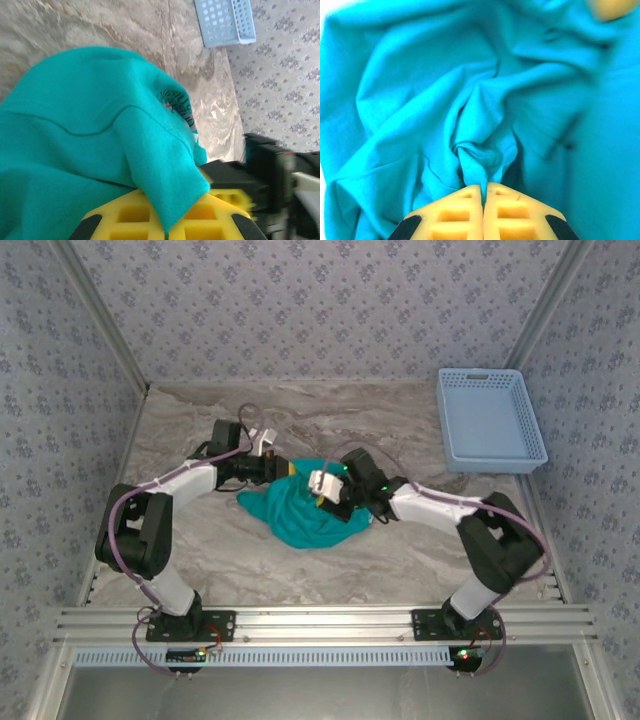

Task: Fold the inside-out t-shirt

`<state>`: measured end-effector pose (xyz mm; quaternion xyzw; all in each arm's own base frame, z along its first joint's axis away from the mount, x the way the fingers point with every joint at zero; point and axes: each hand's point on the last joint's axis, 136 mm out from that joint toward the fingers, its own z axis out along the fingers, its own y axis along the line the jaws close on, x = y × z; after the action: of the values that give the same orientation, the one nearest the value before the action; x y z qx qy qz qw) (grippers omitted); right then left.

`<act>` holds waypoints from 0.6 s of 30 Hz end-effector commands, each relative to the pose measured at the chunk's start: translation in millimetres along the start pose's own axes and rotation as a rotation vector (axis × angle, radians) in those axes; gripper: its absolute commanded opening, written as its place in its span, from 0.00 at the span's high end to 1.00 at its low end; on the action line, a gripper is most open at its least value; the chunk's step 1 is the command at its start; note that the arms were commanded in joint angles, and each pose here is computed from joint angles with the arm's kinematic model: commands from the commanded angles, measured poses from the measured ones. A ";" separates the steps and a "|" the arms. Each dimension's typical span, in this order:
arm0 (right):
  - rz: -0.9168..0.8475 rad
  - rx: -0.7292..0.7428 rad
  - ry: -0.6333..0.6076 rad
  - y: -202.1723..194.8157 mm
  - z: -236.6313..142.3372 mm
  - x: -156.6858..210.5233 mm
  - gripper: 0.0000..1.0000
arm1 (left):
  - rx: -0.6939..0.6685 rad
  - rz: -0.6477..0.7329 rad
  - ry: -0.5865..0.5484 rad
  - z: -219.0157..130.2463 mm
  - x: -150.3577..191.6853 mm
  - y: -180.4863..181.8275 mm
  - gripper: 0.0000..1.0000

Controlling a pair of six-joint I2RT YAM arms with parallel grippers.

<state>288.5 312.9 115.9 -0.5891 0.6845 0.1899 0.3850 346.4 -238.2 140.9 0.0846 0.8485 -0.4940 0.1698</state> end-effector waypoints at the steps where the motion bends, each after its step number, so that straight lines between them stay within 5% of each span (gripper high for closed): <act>1: -0.173 0.119 -0.238 -23.4 -55.0 -75.7 1.00 | -0.052 0.045 -0.077 -5.4 -37.2 2.3 0.92; 8: -0.469 0.142 -0.288 14.8 -115.7 -97.5 1.00 | -0.289 -0.011 -0.124 1.6 -60.4 65.6 0.89; 15: -0.434 -0.153 -0.057 126.3 -57.0 2.9 0.99 | -0.263 -0.102 -0.045 28.1 -28.7 99.7 0.70; 18: -0.362 -0.205 0.053 138.1 -43.4 39.0 0.77 | -0.255 -0.092 -0.031 23.9 -13.6 95.4 0.56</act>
<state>147.8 306.1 119.8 -0.7441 0.5116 0.1836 0.3885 399.3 -208.3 46.9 0.0001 0.9114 -0.3806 0.1567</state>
